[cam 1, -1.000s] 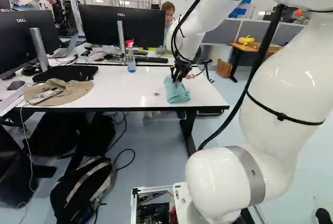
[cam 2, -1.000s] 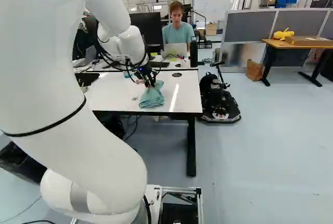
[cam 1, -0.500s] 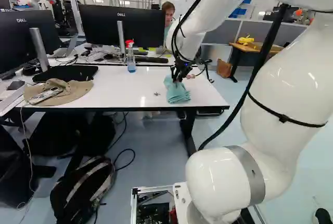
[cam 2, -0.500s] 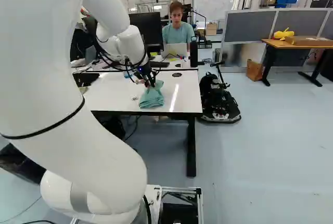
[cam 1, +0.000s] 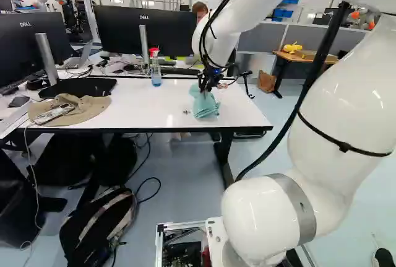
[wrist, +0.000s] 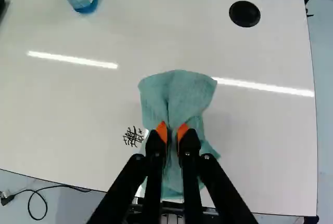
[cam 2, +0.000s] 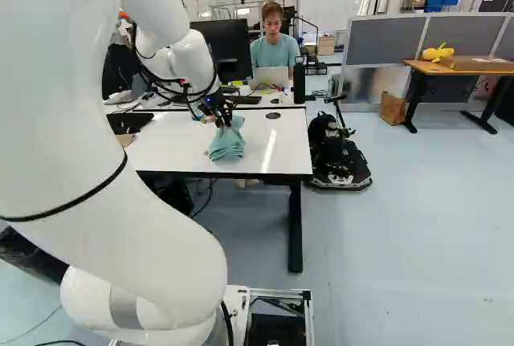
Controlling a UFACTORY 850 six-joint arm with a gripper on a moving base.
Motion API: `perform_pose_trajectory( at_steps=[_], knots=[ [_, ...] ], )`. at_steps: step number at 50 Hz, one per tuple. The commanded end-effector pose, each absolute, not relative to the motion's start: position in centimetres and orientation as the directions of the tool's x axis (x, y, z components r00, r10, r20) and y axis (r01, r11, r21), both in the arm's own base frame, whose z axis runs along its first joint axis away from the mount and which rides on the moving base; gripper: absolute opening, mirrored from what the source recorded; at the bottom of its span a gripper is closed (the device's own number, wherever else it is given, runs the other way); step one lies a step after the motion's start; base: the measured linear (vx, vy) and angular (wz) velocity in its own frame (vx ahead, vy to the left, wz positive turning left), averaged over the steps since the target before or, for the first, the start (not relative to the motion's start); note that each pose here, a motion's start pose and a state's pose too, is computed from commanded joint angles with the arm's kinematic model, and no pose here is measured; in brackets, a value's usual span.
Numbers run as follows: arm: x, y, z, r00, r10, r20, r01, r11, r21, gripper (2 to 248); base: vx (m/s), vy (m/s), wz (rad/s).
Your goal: Clean the table with the green towel
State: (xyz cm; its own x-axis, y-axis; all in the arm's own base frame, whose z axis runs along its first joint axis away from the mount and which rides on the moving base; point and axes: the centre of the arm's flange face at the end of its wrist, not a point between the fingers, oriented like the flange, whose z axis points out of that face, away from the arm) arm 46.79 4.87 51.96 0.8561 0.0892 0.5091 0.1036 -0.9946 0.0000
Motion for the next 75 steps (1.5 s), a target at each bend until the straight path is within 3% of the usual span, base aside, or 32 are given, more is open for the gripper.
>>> perform_pose_trajectory(
  at_steps=[49, 75],
  knots=[
    [47.0, 12.5, 52.0, 0.831, 0.221, 0.51, 0.257, -0.966, 0.0, 42, 0.0, 0.0, 0.0],
    [47.5, 12.9, 50.7, 0.842, 0.229, 0.488, 0.263, -0.965, 0.0, 42, 0.0, 0.0, 0.0]
  ],
)
